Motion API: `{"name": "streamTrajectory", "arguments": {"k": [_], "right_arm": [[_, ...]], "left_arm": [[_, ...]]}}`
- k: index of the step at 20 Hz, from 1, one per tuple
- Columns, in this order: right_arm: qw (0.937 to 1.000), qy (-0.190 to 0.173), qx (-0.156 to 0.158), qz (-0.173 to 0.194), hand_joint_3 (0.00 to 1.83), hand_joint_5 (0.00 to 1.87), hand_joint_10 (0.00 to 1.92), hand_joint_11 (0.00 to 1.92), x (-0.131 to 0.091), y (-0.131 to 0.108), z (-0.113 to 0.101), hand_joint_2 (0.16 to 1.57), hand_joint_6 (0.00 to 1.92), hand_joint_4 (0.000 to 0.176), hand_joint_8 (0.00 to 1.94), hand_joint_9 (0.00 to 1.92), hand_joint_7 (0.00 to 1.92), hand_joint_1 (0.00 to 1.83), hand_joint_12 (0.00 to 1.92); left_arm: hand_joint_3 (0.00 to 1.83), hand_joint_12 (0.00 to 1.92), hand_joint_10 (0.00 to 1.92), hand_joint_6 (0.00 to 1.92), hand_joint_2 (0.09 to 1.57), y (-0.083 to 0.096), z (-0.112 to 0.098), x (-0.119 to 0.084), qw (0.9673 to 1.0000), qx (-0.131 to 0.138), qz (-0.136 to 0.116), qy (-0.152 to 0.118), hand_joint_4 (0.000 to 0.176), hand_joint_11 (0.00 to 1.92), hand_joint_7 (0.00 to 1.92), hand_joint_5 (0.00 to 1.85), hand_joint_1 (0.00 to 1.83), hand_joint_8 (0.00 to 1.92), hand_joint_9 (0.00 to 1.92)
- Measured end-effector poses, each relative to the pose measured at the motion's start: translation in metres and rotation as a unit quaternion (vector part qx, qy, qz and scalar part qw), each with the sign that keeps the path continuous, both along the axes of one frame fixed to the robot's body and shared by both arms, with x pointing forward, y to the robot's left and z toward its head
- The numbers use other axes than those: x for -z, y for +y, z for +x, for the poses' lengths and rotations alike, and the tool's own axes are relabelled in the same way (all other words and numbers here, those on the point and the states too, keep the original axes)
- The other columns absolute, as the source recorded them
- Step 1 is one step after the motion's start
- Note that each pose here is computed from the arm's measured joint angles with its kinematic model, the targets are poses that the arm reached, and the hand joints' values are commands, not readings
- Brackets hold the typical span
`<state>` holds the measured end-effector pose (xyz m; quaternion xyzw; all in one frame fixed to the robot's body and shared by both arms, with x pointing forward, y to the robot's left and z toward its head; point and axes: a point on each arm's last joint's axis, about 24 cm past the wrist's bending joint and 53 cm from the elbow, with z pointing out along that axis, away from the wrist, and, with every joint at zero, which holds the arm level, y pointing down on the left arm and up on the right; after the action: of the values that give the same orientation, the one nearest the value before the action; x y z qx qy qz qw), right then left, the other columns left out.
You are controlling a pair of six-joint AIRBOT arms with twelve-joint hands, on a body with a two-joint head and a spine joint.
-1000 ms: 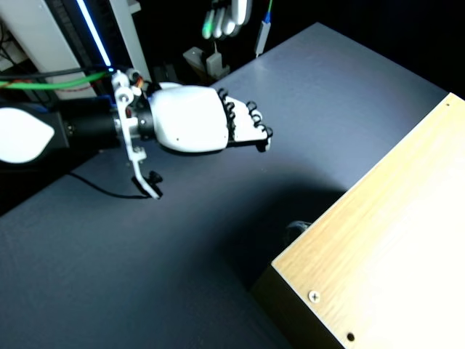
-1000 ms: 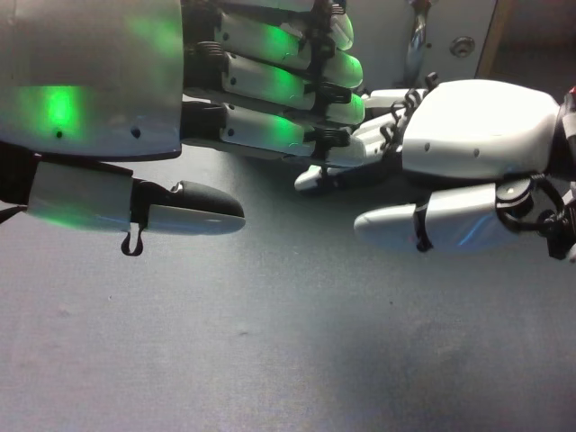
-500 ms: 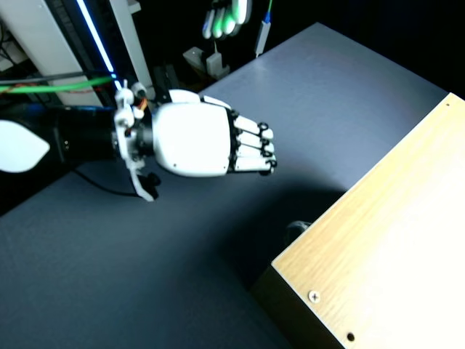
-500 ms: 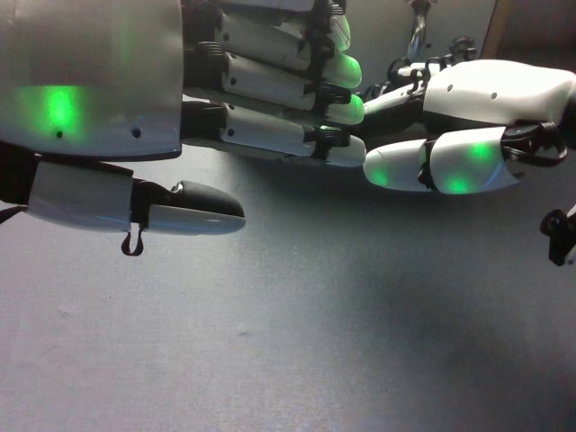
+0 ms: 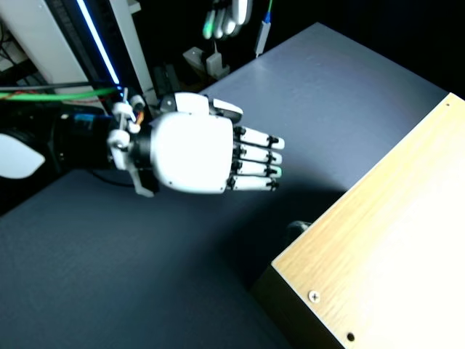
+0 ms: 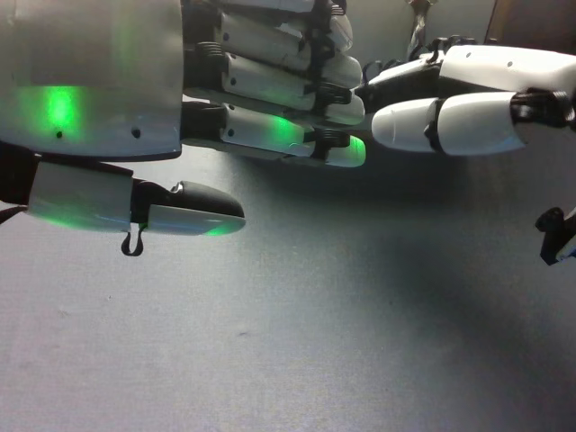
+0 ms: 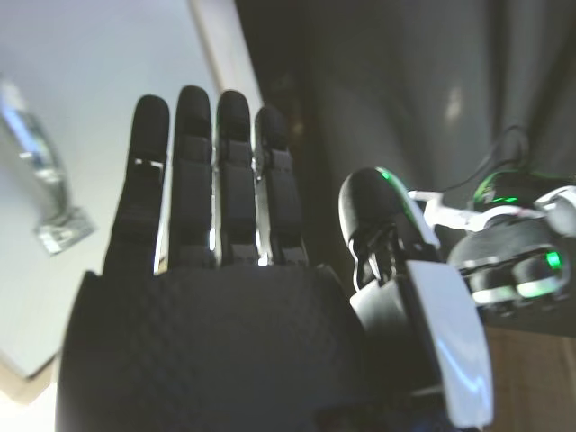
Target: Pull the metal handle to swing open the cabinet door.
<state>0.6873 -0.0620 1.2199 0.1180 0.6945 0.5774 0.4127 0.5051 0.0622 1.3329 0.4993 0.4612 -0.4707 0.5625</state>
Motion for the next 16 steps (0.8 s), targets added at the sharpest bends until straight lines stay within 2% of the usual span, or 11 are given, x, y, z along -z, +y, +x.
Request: {"name": "streamTrajectory", "arguments": {"k": [3,6,9,13,16], "right_arm": [[0.9988,0.034,0.021,0.028,0.08,0.41,0.0,0.0,0.002,-0.008,0.007,1.57,0.0,0.0,0.0,0.39,0.43,0.0,0.99],[0.9943,0.071,0.042,0.068,0.09,0.42,0.0,0.0,0.003,-0.015,0.014,1.57,0.01,0.0,0.0,0.4,0.43,0.0,0.99],[0.986,0.108,0.061,0.111,0.1,0.41,0.0,0.0,0.004,-0.022,0.019,1.57,0.0,0.0,0.0,0.39,0.43,0.0,0.98],[0.9749,0.149,0.073,0.148,0.1,0.41,0.0,0.0,0.008,-0.022,0.018,1.57,0.0,0.0,0.0,0.39,0.42,0.0,1.01],[0.9644,0.179,0.096,0.169,0.11,0.41,0.0,0.0,0.013,-0.037,0.023,1.57,0.0,0.0,0.0,0.39,0.43,0.0,1.01]], "left_arm": [[0.02,0.79,0.0,0.0,1.57,0.0,0.0,0.0,1.0,0.0,0.0,0.0,0.0,0.11,0.49,0.47,0.0,0.0,0.46],[0.02,0.79,0.0,0.0,1.57,0.0,0.0,0.0,1.0,0.0,0.0,0.0,0.0,0.12,0.49,0.47,0.0,0.0,0.46],[0.02,0.79,0.0,0.0,1.57,0.0,0.0,0.0,1.0,0.0,0.0,0.0,0.0,0.12,0.49,0.47,0.0,0.0,0.46],[0.03,0.79,0.0,0.0,1.57,0.0,0.0,0.0,1.0,0.0,0.0,0.0,0.0,0.12,0.5,0.46,0.0,0.0,0.47],[0.04,0.76,0.0,0.0,1.57,0.0,0.0,0.0,1.0,0.0,0.0,0.0,0.0,0.14,0.5,0.47,0.0,0.0,0.47]]}}
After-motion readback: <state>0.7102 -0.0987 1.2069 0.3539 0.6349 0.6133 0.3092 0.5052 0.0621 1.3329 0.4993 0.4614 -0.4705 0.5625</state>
